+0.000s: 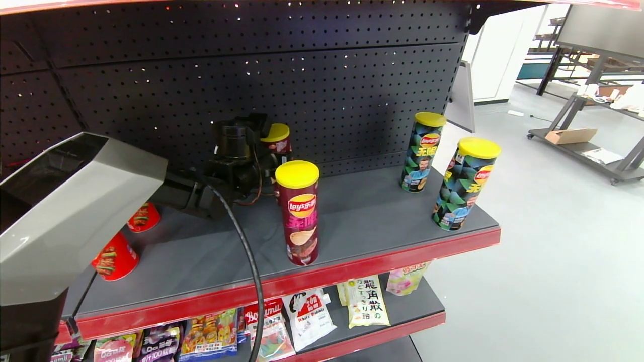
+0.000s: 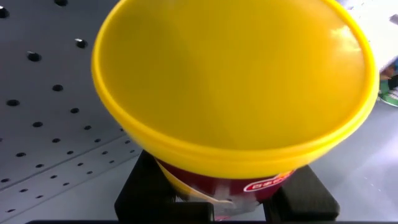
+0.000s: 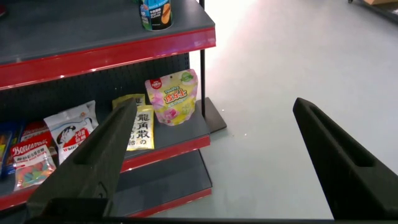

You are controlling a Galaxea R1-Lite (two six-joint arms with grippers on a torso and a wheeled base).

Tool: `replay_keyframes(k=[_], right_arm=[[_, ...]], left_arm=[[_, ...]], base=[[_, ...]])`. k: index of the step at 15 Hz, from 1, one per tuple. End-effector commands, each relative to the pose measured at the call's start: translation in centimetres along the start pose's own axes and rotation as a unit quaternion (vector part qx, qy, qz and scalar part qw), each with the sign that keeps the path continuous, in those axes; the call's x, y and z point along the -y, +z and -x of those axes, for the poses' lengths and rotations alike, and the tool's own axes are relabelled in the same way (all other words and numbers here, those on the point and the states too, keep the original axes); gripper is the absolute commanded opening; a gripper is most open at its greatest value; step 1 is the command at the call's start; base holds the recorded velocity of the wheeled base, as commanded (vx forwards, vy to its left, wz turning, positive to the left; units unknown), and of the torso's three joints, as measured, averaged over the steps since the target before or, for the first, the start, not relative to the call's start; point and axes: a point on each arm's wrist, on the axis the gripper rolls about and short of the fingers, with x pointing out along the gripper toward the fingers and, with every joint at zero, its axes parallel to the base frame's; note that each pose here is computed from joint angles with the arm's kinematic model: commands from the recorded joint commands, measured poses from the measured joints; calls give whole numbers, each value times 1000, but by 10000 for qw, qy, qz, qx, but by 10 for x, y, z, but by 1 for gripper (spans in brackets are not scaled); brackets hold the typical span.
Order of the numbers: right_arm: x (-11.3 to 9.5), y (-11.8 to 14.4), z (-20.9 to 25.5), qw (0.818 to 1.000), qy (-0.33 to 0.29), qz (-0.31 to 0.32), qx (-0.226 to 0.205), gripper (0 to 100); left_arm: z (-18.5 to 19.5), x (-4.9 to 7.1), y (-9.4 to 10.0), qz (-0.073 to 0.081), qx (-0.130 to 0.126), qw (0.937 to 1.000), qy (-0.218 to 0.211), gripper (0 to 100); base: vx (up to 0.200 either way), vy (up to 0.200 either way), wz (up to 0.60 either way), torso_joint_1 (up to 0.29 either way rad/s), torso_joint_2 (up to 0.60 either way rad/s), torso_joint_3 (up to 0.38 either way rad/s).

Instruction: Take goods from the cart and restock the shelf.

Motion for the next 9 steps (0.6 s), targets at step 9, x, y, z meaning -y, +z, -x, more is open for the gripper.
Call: replay_keyframes(k=[9], right_arm=[[0, 0, 0, 10000, 0, 1, -8, 100]], left_arm=[[-4, -1, -5, -9, -72, 10000, -11, 0]], base=[[0, 0, 0, 0, 0, 0]])
